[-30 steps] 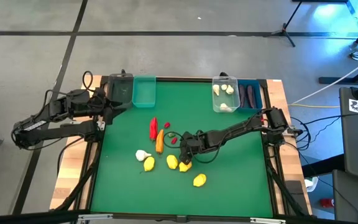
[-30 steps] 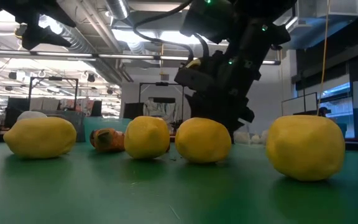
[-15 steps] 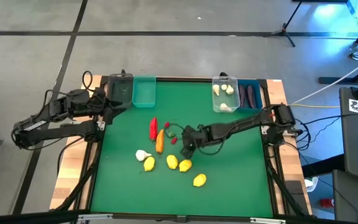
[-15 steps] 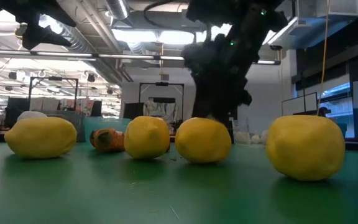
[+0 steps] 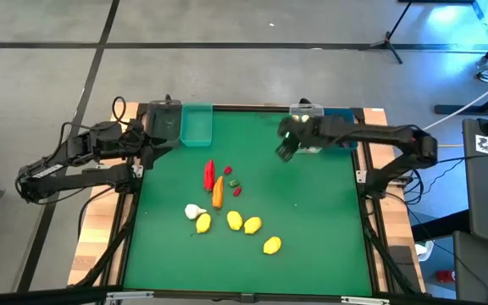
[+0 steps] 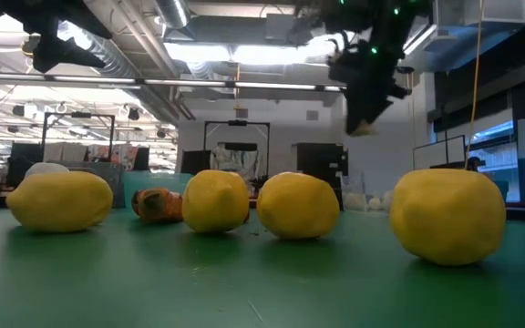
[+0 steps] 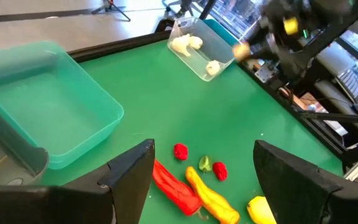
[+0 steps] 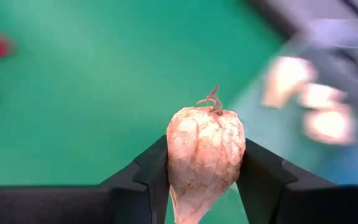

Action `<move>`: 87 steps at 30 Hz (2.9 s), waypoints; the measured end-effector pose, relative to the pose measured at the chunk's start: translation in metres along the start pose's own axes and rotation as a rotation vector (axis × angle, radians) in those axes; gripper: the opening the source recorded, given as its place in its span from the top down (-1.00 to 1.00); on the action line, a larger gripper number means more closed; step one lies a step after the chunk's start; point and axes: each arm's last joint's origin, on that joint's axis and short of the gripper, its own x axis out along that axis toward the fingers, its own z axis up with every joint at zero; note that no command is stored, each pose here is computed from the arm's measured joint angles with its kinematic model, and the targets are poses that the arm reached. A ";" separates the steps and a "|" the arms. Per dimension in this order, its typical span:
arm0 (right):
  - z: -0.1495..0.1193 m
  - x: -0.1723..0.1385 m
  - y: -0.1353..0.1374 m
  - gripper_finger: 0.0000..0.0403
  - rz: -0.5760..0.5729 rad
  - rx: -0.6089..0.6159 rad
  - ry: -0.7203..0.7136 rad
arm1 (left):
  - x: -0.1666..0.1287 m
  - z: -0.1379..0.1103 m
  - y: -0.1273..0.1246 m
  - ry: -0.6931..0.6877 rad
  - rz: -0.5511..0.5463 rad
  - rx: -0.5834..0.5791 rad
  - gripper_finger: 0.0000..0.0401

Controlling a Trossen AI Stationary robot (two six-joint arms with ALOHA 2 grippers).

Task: Sort produce into baskets
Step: Put the garlic into the transparent bin

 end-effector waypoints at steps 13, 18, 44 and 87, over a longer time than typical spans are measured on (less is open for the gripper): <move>0.011 0.045 -0.090 0.23 -0.180 0.213 0.105 | 0.000 0.000 0.000 -0.007 0.011 -0.002 -0.33; 0.007 0.060 -0.108 0.03 -0.138 0.249 0.160 | 0.000 0.000 0.001 -0.013 0.022 -0.004 -0.33; 0.010 0.017 -0.002 -0.23 0.408 -0.022 -0.077 | 0.032 -0.007 -0.028 0.331 -0.315 0.057 -0.33; 0.008 0.017 -0.003 -0.23 0.325 0.001 -0.077 | 0.125 -0.167 -0.075 0.741 -0.048 0.676 -0.33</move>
